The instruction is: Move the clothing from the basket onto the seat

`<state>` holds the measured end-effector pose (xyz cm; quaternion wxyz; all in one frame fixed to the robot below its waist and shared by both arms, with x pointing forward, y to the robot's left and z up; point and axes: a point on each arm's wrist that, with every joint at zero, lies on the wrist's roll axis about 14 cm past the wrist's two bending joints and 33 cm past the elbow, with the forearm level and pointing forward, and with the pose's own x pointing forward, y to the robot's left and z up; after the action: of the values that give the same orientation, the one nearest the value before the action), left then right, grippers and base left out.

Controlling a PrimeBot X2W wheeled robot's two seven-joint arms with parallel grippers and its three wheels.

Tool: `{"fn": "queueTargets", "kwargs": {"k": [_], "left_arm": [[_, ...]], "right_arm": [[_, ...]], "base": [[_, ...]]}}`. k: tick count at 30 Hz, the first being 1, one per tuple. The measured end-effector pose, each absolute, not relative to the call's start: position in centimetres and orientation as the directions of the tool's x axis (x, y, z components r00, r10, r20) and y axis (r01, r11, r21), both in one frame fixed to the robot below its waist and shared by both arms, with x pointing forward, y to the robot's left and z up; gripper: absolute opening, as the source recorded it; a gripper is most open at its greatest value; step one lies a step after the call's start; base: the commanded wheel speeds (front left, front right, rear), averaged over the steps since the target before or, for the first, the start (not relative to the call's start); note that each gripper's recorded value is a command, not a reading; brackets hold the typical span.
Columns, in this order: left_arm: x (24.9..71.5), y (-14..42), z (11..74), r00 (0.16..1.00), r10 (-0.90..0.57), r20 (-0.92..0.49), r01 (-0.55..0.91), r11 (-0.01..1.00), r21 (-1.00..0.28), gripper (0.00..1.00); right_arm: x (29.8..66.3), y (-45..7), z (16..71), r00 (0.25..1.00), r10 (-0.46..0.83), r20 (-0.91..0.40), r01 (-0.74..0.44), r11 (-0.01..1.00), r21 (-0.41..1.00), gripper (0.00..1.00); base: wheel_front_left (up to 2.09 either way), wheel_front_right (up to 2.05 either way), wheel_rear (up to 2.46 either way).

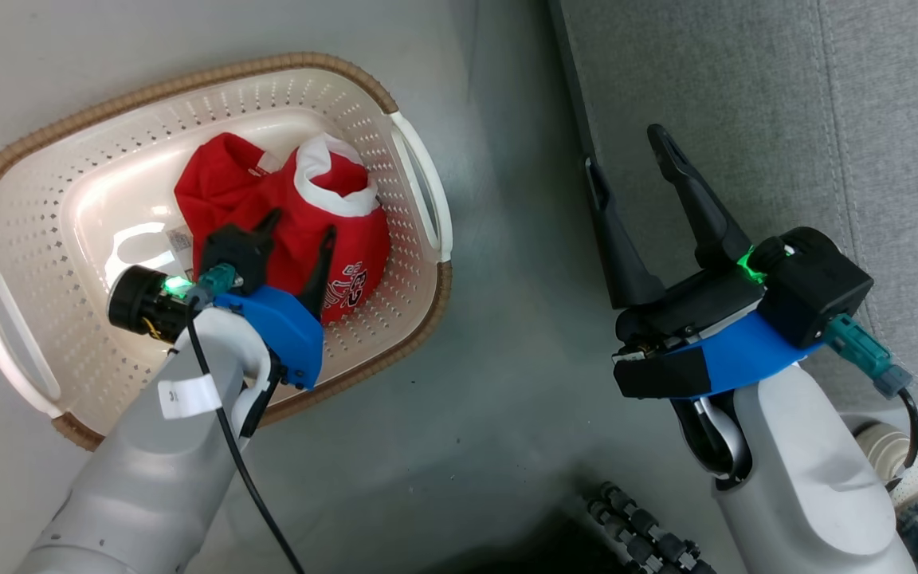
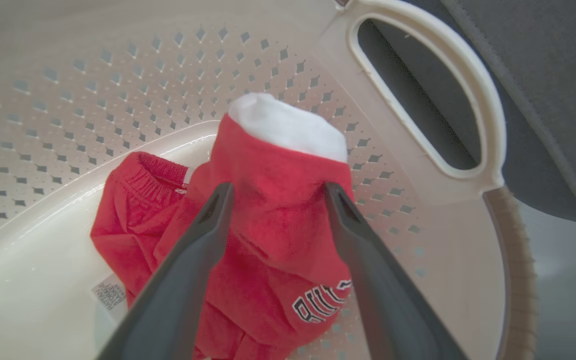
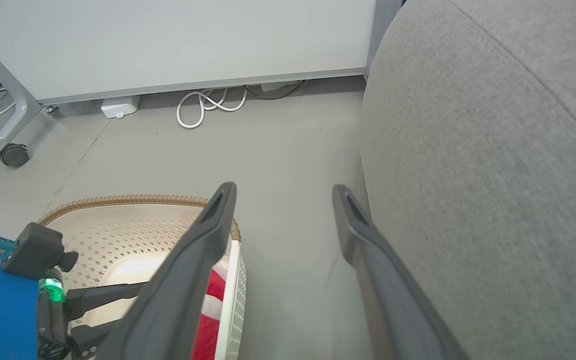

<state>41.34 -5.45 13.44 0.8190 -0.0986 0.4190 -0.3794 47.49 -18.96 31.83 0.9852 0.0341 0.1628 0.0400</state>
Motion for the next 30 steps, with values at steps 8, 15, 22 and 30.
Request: {"fn": "queueTargets", "kwargs": {"k": [8, 15, 22, 30], "left_arm": [[41.3, -4.6, 11.1, 0.348, -0.653, -0.673, 0.490, 0.738, -0.463, 1.00], [40.5, -4.1, 9.7, 0.317, -0.621, -0.717, 0.449, 0.764, -0.463, 1.00], [41.4, -4.6, 9.2, 0.338, -0.586, -0.737, 0.442, 0.790, -0.425, 1.00], [42.7, -4.6, 8.9, 0.380, -0.532, -0.756, 0.449, 0.821, -0.352, 1.00]], "right_arm": [[47.3, -18.2, 30.6, 0.933, 0.114, -0.341, -0.087, 0.992, 0.093, 1.00], [47.2, -17.9, 30.2, 0.929, 0.123, -0.350, -0.093, 0.990, 0.103, 1.00], [47.0, -17.9, 30.2, 0.929, 0.120, -0.351, -0.089, 0.990, 0.105, 1.00], [46.5, -18.2, 29.9, 0.925, 0.110, -0.364, -0.077, 0.992, 0.105, 1.00]], "base": [[0.00, 0.00, 0.00], [0.00, 0.00, 0.00], [0.00, 0.00, 0.00], [0.00, 0.00, 0.00]]}}
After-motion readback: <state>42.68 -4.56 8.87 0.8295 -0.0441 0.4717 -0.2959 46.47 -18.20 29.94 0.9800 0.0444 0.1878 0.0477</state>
